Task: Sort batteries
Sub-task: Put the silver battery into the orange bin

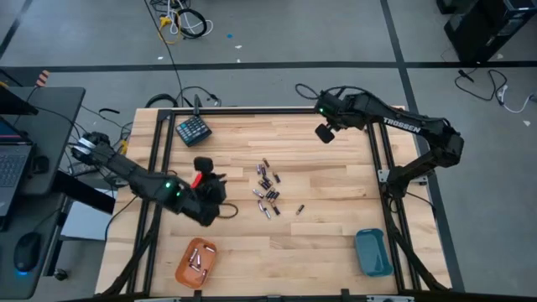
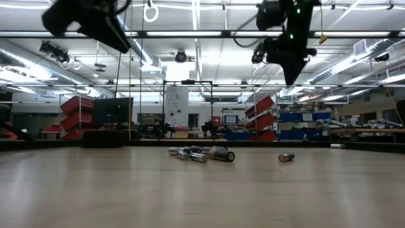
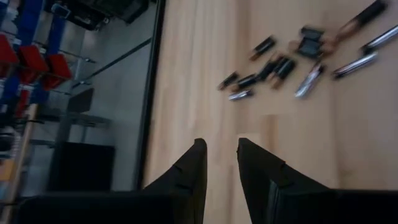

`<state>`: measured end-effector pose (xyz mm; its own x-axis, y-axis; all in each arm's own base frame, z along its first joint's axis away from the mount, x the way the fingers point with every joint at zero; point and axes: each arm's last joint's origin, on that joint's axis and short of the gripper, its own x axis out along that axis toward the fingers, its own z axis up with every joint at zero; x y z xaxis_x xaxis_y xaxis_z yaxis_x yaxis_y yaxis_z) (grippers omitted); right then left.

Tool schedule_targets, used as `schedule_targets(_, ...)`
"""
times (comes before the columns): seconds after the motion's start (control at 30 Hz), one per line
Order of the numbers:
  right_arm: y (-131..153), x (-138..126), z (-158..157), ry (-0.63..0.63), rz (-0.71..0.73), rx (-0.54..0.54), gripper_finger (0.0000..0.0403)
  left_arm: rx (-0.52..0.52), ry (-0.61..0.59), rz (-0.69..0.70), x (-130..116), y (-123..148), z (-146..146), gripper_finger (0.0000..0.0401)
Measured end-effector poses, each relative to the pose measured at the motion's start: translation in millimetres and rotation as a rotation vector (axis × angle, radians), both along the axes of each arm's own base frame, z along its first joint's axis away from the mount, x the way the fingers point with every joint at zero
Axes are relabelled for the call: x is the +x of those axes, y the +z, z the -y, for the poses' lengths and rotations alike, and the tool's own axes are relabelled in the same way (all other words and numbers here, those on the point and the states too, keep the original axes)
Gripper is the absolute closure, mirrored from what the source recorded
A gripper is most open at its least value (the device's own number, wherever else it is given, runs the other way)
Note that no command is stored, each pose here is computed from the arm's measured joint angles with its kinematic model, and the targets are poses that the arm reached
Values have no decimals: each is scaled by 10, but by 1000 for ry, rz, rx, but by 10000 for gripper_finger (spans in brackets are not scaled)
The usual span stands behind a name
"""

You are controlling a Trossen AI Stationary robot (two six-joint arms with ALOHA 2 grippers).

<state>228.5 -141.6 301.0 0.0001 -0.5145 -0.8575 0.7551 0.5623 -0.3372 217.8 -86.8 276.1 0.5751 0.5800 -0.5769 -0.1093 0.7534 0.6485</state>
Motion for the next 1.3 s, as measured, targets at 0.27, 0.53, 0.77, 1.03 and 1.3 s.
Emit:
schedule_targets(0.27, -396, -504, 512, -264, -19, 107, 371, -37, 8, -3, -60, 183, -306, 313)
schedule_targets(0.53, -615, -845, 626, -500, 32, 271, 381, -95, 40, 54, -104, 295, -473, 313)
schedule_targets(0.77, -616, -802, 679, -546, 128, 238, 375, -93, 44, 43, -114, 290, -480, 313)
schedule_targets(1.03, -626, -887, 820, -746, 242, 185, 377, -85, 48, 28, -128, 282, -486, 313)
schedule_targets(1.3, -690, -887, 815, -748, 249, 187, 376, -52, 69, -27, -192, 259, -509, 313)
